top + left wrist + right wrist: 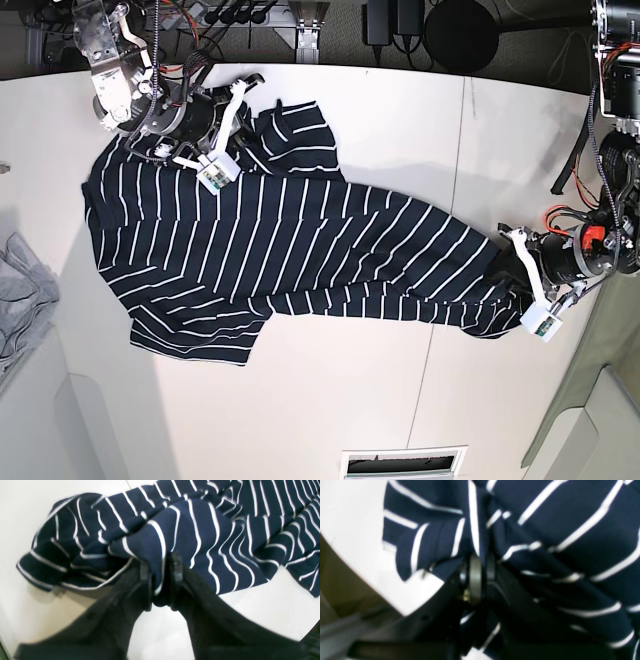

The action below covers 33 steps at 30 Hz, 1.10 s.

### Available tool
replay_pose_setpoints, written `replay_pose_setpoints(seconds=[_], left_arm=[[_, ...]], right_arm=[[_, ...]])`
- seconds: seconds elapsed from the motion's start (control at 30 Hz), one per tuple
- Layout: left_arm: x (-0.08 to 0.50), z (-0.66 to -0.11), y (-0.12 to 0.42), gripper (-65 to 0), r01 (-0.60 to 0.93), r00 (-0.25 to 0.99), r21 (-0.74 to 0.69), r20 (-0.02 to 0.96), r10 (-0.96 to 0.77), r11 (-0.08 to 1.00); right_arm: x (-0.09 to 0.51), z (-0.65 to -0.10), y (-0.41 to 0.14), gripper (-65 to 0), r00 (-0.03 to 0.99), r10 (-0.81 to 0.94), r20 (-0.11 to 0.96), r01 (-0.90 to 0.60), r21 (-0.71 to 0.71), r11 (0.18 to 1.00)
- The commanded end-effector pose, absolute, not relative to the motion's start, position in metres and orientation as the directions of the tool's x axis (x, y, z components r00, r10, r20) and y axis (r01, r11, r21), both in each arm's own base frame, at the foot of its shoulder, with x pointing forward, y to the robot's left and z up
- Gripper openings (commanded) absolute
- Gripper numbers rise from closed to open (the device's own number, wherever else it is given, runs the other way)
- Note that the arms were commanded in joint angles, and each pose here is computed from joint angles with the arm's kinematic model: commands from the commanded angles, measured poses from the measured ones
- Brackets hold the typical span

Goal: Layout the t-shirt on the table in an organized manner, then fold the t-shirt properly
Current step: 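Regrasp the shoulder with the right gripper and drag it outward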

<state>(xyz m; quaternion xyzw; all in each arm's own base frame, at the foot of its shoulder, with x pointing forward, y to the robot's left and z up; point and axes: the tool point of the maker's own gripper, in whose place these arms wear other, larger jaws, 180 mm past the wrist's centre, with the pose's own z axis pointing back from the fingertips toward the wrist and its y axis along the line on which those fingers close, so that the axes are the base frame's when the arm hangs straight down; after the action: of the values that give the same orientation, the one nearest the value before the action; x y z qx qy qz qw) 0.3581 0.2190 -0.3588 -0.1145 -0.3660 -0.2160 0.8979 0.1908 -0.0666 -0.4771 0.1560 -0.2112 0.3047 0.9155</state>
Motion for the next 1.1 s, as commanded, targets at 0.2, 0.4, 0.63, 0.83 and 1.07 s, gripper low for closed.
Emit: replay_pose_setpoints(seconds=[0.2, 0.4, 0.63, 0.83, 1.07], left_arm=[[0.359, -0.346, 0.228, -51.4, 0.497, 0.632, -0.034, 0.699, -0.335, 0.867], [0.351, -0.328, 0.233, -51.4, 0.520, 0.644, -0.097, 0.696, -0.316, 0.849], [0.352, -0.336, 0.214, -51.3, 0.529, 0.640, -0.112, 0.704, -0.309, 0.841], [0.343, -0.341, 0.197, -41.6, 0.534, 0.668, -0.201, 0.695, -0.265, 0.821], [0.290, -0.368, 0.225, -41.6, 0.423, 0.761, -0.322, 0.633, -0.140, 0.847]], right_arm=[[0.185, -0.457, -0.146, -65.0, 0.676, 0.633, 0.376, -0.677, -0.021, 0.736], [0.194, -0.433, -0.213, -65.0, 0.687, 0.638, 0.348, -0.651, -0.096, 0.753], [0.225, -0.399, -0.245, -65.0, 0.708, 0.537, 0.460, -0.556, -0.106, 0.824], [0.234, -0.400, -0.254, -65.0, 0.724, 0.508, 0.466, -0.526, -0.103, 0.844], [0.224, -0.419, -0.270, -65.0, 0.774, 0.467, 0.428, -0.485, -0.074, 0.871]])
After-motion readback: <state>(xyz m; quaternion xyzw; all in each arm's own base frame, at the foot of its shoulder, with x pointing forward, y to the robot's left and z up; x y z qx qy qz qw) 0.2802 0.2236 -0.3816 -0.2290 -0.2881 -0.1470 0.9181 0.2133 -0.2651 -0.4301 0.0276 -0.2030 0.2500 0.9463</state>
